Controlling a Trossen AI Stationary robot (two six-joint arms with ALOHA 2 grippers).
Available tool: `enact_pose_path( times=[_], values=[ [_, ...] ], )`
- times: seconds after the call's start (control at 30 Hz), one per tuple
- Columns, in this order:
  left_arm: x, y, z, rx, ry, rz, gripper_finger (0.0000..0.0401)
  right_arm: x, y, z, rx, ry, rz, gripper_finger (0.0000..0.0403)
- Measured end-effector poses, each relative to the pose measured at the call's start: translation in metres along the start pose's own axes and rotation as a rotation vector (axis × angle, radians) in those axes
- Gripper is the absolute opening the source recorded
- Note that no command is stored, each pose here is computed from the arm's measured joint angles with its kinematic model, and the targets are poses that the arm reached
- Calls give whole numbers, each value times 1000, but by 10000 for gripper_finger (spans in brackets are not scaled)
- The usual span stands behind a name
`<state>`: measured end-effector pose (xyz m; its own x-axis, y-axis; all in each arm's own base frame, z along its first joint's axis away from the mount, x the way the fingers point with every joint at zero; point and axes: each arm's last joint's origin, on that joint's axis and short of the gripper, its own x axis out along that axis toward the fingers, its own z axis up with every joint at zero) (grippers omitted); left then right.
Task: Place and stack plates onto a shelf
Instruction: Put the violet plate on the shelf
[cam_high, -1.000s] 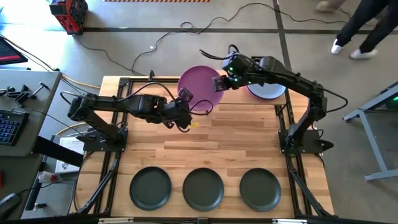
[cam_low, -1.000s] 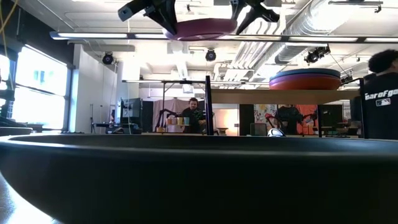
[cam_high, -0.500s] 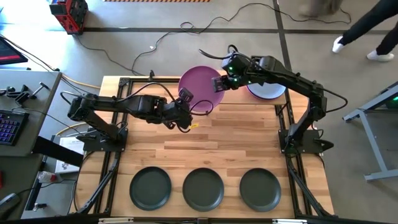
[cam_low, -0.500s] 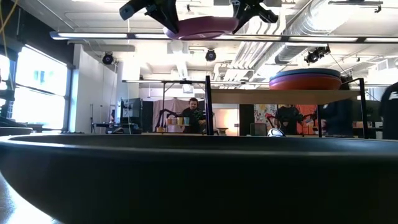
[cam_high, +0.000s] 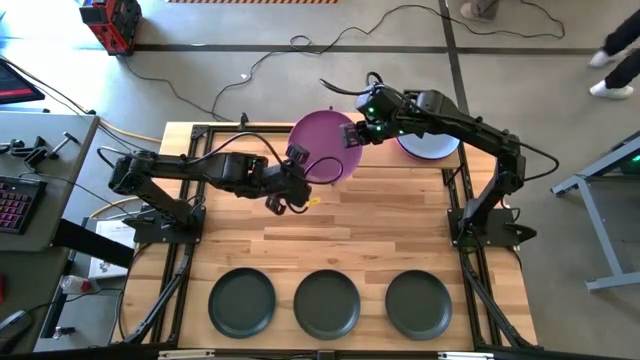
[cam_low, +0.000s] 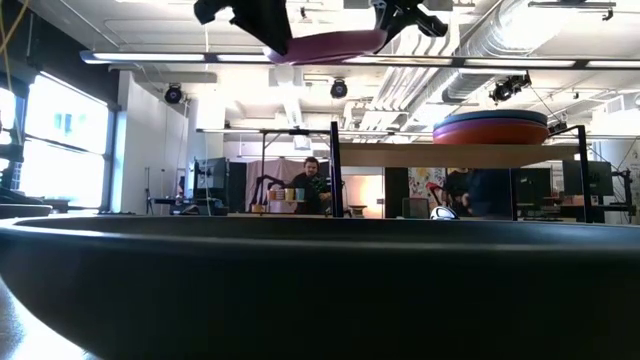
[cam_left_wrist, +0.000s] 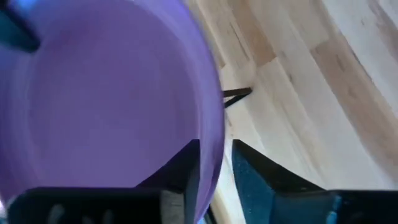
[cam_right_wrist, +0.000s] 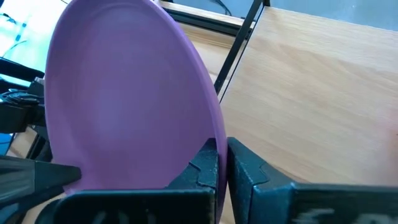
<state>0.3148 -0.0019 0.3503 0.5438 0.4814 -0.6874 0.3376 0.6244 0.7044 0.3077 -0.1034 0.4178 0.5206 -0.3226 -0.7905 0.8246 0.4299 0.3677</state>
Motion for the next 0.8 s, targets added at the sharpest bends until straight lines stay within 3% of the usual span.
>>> enact_pose_path(
  times=[0.13, 0.33, 0.6, 0.8],
  values=[
    [0, 1, -1, -159, 35, 46, 104, 0, 0, 0, 0, -1, -1, 0],
    [-3, -2, -6, -276, 70, 28, 108, -1, -2, 2, 6, -24, -17, 0],
    [-4, -5, -9, -305, 102, 0, 106, -4, -6, 9, 31, -46, 8, 0],
    [-3, -1, -9, -317, 127, 102, 106, -6, -8, 12, 39, -58, 5, 0]
  ],
)
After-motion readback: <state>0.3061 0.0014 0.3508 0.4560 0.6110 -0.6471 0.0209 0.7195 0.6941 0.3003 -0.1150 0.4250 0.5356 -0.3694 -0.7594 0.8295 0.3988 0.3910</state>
